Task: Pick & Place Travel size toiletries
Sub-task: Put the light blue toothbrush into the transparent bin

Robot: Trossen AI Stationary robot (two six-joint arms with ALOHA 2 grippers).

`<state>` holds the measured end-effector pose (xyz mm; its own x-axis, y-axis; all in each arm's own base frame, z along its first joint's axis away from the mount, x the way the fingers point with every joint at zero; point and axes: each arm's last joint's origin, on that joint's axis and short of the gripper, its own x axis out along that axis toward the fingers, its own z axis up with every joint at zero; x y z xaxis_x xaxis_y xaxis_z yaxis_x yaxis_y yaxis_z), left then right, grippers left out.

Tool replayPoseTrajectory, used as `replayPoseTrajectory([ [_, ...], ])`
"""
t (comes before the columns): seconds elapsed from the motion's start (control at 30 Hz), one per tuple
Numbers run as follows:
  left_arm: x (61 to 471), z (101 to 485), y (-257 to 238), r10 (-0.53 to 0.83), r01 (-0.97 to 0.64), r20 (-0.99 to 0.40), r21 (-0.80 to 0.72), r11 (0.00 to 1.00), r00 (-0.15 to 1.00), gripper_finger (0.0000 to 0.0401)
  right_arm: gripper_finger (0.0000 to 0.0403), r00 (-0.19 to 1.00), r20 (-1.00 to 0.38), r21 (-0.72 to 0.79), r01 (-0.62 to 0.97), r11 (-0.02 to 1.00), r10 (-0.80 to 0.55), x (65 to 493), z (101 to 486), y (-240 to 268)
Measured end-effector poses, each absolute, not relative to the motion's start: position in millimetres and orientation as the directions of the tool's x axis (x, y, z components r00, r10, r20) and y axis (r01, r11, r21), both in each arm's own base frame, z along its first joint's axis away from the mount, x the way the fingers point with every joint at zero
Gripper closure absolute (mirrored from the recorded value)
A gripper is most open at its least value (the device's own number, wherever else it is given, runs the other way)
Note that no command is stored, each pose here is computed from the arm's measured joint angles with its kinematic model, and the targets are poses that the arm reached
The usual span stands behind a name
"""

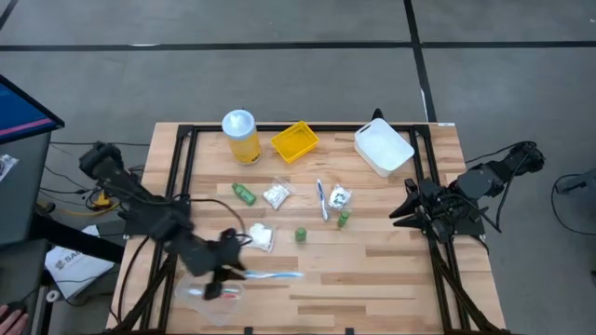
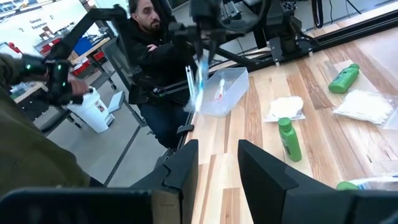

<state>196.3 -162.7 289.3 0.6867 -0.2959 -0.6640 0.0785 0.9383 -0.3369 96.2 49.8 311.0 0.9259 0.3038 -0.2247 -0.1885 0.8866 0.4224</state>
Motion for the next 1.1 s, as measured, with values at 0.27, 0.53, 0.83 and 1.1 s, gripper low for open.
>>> replayPoseTrajectory([
  [0.27,131,301,-167,-0.455,-0.011,-0.761,-0.518,0.855,0.463,0.0322,0.0296,0.924,-0.235,0.412,-0.187,0.892,0.303,96,310,50],
  [0.53,105,286,-178,-0.436,-0.086,-0.866,-0.467,0.880,0.245,0.0323,0.0296,0.923,-0.236,0.410,-0.187,0.893,0.302,96,310,50],
  [0.83,103,267,-196,-0.378,-0.122,-0.917,-0.392,0.912,0.127,0.0322,0.0296,0.924,-0.236,0.410,-0.187,0.892,0.302,96,310,50],
  [1.1,109,255,-204,-0.330,-0.105,-0.937,-0.342,0.934,0.111,0.0321,0.0296,0.924,-0.236,0.410,-0.188,0.893,0.302,96,310,50],
])
